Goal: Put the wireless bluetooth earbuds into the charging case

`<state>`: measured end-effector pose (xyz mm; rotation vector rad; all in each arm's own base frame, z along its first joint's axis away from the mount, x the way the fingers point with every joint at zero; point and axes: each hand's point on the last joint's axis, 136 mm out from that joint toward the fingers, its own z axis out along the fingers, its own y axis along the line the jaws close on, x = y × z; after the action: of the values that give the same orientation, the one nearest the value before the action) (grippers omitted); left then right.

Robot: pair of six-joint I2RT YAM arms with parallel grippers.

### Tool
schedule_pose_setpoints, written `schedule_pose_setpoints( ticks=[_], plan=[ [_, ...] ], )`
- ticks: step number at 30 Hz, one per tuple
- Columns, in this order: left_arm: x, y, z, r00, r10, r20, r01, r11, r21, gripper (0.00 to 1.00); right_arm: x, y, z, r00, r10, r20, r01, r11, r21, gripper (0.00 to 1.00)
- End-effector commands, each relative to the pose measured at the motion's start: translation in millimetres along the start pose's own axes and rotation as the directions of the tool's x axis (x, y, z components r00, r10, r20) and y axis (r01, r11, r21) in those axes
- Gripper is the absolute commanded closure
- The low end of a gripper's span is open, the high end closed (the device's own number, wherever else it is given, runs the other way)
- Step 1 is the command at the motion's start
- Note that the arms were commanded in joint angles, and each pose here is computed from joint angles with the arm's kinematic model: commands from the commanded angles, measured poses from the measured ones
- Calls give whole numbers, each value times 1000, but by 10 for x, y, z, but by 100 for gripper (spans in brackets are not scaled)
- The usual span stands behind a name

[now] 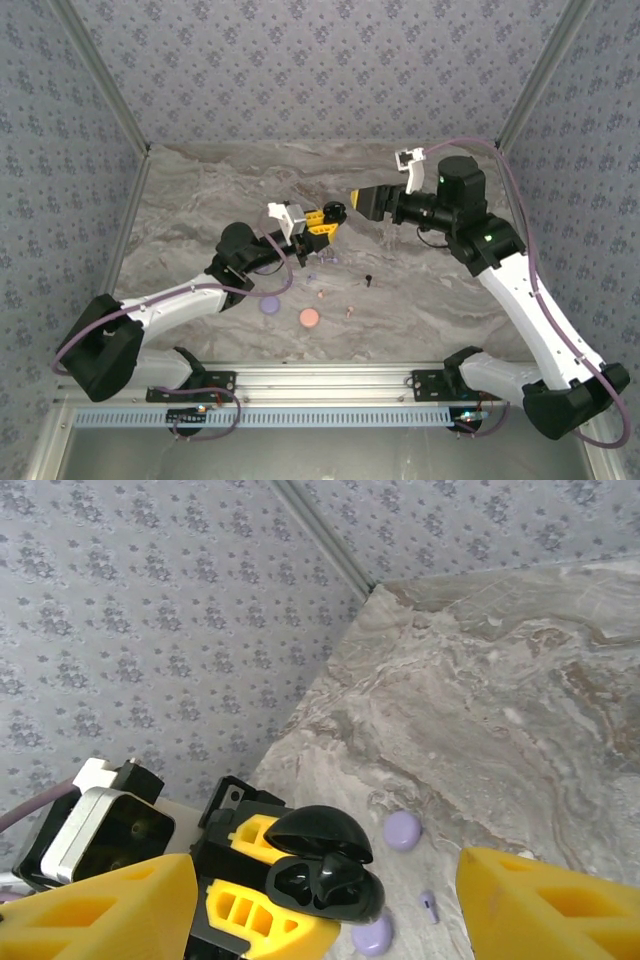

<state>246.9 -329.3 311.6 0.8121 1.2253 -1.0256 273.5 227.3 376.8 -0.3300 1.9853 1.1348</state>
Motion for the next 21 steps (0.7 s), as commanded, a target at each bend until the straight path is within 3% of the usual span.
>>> schedule_pose_setpoints(
  ticks=[1, 21],
  plan=[
    [-542, -93, -6, 988, 60, 142, -64, 998, 25, 100, -99, 162, 19, 1000, -2, 6, 3, 998, -63, 29],
    [-584, -104, -8, 987, 62, 147, -67, 997, 29, 100, 125, -71, 287, 996, 38, -82, -37, 999, 10, 35]
  ],
)
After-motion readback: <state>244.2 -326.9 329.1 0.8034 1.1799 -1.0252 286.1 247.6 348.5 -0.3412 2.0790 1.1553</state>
